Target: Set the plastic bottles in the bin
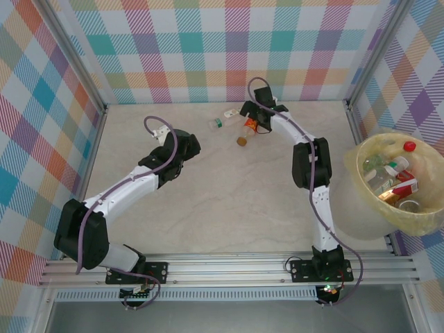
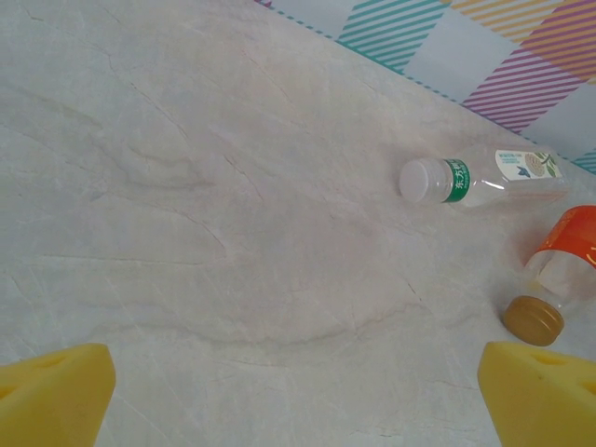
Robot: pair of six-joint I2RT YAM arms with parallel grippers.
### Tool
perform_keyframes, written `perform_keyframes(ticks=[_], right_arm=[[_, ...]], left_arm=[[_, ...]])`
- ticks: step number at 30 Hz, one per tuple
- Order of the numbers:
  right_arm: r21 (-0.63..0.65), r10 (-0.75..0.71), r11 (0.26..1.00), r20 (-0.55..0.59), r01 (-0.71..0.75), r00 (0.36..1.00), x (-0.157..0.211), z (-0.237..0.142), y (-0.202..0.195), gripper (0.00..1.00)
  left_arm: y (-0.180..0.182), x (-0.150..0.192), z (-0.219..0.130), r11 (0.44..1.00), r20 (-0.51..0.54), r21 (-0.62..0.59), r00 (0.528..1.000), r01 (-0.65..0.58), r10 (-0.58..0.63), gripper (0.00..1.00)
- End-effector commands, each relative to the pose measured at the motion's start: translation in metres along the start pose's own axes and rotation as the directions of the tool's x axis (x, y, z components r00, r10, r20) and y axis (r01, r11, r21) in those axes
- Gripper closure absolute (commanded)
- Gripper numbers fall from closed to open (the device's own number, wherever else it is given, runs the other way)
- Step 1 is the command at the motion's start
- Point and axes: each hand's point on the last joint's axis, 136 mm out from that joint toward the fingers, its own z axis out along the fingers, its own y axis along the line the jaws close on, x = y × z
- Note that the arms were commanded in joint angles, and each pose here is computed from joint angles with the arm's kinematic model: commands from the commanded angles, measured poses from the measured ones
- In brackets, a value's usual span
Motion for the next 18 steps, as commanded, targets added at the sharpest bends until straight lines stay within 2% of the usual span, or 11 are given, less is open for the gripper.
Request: perform_keyframes(ticks=[1, 8, 15, 18], right_arm=[[-0.022, 0.018, 1.000, -0.052, -0.020, 0.998, 0.011, 0.003, 0.013, 0.03], [0.093, 0.010, 0.996, -0.074, -0.003, 0.997, 0.025, 0.018, -0.003, 0.10], [0.091, -0.034, 0.995, -0.046, 0.038, 0.998, 0.024, 0.010, -0.008, 0.34], [0.086, -0.063, 0.994, -0.051, 0.067, 0.997, 0.024, 0.005, -0.008, 0.40]], left_arm=[[0.014, -0.006, -0.005, 0.999, 0.024, -0.043, 1.000, -0.005, 0.006, 0.00], [0.013, -0.004, -0.003, 0.999, 0.016, -0.039, 1.000, -0.007, 0.008, 0.00], [0.012, -0.003, -0.001, 0.999, 0.013, -0.034, 1.000, -0.012, 0.013, 0.00], [0.009, 0.000, 0.003, 1.000, 0.004, -0.021, 1.000, -0.014, 0.014, 0.00]])
